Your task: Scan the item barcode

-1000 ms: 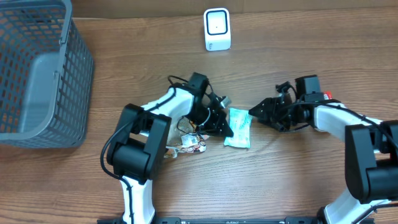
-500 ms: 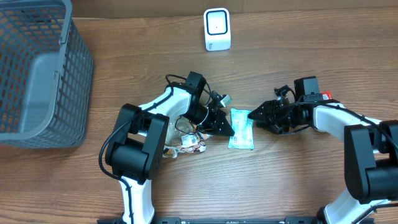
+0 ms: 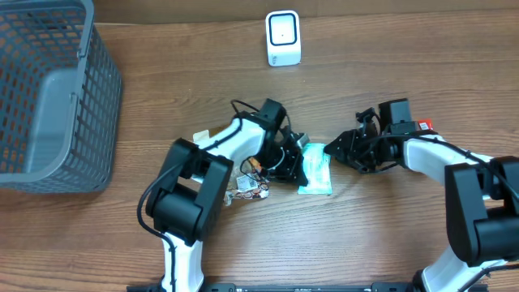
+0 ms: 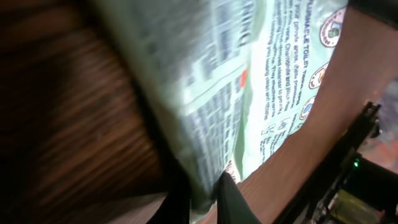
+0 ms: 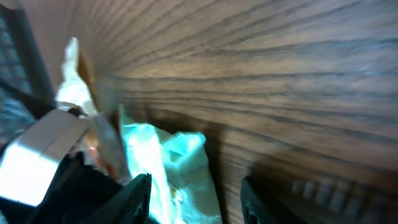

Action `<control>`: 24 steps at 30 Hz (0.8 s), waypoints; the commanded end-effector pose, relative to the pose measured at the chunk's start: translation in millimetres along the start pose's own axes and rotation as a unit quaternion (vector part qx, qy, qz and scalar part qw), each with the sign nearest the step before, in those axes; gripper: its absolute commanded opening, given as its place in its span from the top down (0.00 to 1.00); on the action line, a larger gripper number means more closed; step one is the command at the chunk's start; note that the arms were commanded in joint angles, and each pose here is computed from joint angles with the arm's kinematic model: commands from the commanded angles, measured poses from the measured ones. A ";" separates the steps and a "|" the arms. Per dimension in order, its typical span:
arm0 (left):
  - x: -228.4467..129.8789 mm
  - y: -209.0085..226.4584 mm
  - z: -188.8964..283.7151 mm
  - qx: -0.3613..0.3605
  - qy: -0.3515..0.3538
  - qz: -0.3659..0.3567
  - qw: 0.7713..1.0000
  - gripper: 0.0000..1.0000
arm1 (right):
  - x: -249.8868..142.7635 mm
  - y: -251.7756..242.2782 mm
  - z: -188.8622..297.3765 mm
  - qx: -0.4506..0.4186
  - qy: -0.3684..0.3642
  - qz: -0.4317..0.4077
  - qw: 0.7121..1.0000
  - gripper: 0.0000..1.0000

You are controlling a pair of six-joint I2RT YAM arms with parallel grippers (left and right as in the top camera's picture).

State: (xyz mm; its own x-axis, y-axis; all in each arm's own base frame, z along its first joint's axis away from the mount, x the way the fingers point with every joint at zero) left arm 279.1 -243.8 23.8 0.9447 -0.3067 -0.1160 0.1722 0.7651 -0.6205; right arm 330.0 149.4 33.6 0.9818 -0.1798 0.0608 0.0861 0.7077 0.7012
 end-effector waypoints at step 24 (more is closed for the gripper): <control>33.9 2.2 48.3 0.102 -0.120 0.012 0.987 0.90 | 8.5 36.7 10.0 -0.050 -0.066 0.151 0.985 0.96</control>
State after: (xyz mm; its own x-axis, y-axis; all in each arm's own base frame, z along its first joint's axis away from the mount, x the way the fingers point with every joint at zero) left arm 291.7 -242.3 29.4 0.9707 -0.2303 -0.0684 0.1610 0.8351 -0.5260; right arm 331.1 171.3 36.2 0.9758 -0.0788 0.2041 -0.0636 0.7905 0.6091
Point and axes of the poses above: each gripper's point midway between its finger pads, its own z axis back along the fingers, its own y axis along the line the jaws close on, x = y × z, the point moved 3 cm from there along z, back along the fingers, and after that the axes turned 3 degrees about z, right-handed, at the moved point
